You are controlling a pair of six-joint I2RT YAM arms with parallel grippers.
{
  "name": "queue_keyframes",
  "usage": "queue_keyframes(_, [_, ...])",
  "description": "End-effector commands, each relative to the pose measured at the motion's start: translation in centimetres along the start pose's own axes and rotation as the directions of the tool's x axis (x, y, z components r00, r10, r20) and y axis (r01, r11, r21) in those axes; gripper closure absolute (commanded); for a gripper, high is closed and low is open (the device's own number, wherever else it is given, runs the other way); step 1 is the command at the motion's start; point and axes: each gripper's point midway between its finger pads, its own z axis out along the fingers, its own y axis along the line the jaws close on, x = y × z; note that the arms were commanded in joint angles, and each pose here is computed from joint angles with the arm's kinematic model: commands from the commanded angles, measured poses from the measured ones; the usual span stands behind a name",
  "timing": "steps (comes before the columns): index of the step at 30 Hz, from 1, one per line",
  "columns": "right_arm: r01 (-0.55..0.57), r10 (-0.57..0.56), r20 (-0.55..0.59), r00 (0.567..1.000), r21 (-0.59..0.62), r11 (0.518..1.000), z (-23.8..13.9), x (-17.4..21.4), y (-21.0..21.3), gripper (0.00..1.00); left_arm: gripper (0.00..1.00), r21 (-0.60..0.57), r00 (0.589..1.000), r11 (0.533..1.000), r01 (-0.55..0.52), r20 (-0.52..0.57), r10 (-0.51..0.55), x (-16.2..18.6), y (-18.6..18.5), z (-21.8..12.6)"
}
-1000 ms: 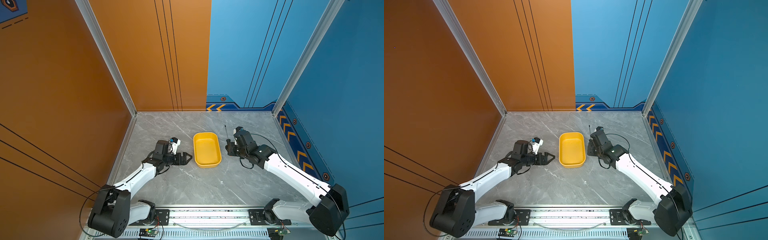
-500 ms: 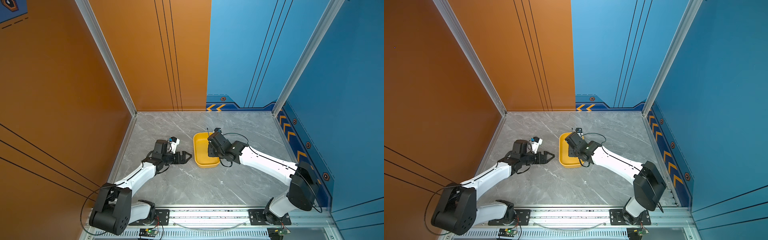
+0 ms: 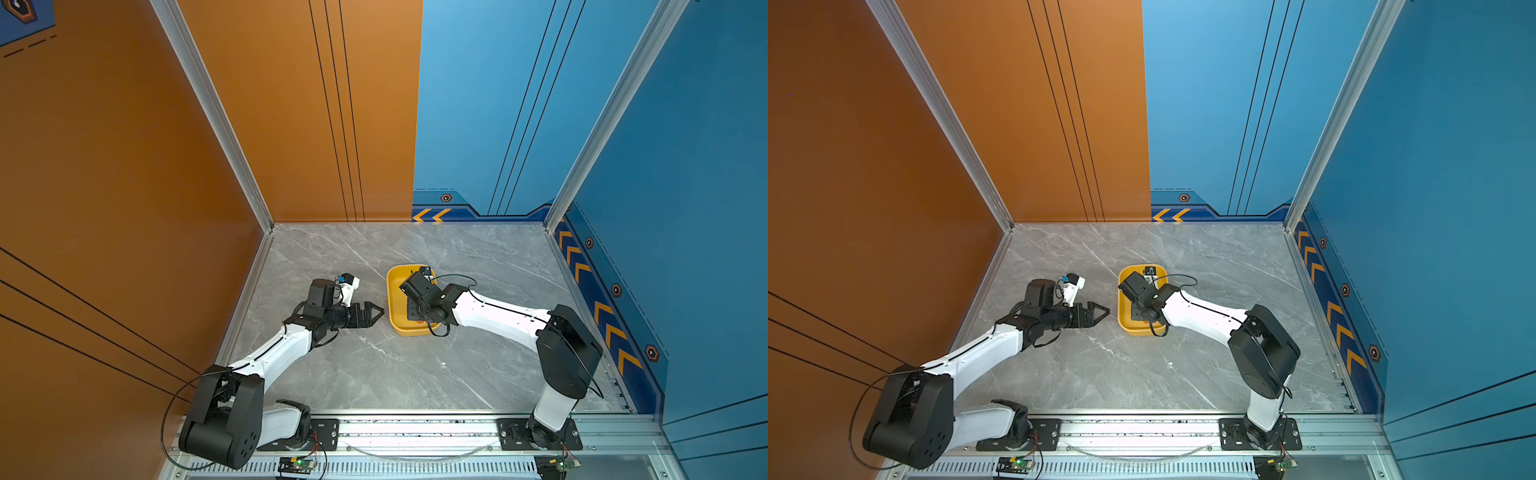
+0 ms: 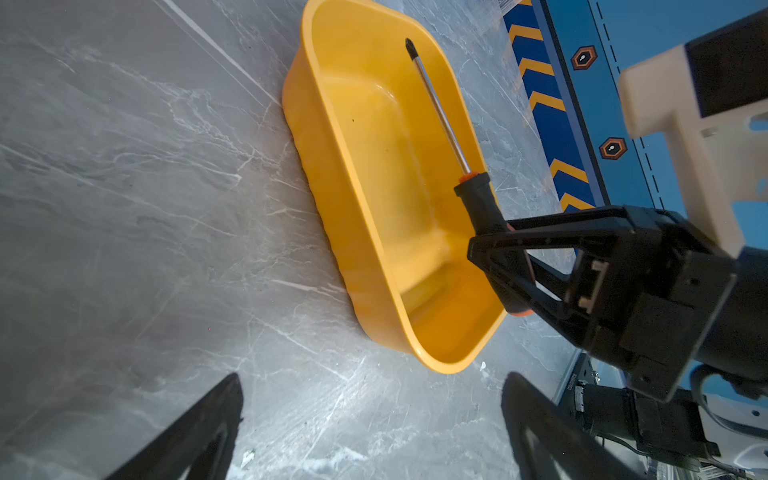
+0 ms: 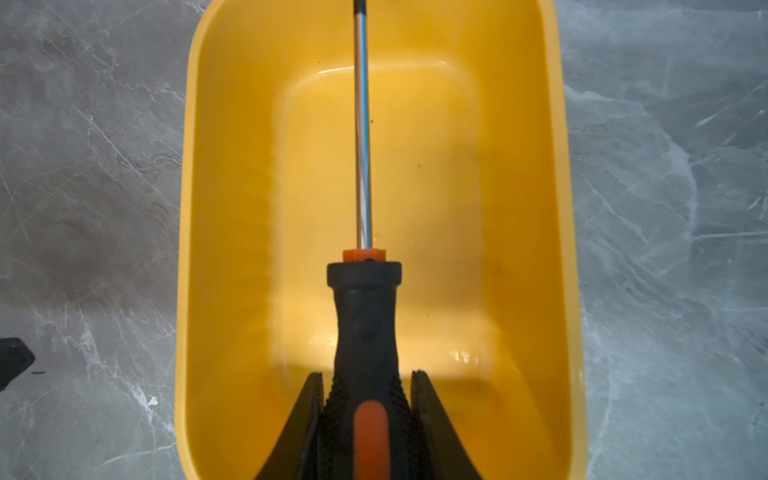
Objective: Put the screwdriver in the bin
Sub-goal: 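Lower the screwdriver into the yellow bin and open the right gripper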
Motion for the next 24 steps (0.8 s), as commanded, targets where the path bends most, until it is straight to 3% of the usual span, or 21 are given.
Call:
queue_keyframes(1, [-0.025,0.025,0.014,1.000,0.020,0.999,0.3,-0.7,0.2,0.91,0.02,0.023,1.000,1.000,0.010,0.009,-0.010,-0.7,-0.4,-0.1])
queue_keyframes(24, [-0.014,0.019,-0.058,0.998,0.090,0.996,5.1,0.5,-0.5,0.90,0.02,0.017,1.000,1.000,0.021,-0.007,-0.021,-0.4,0.1,0.4])
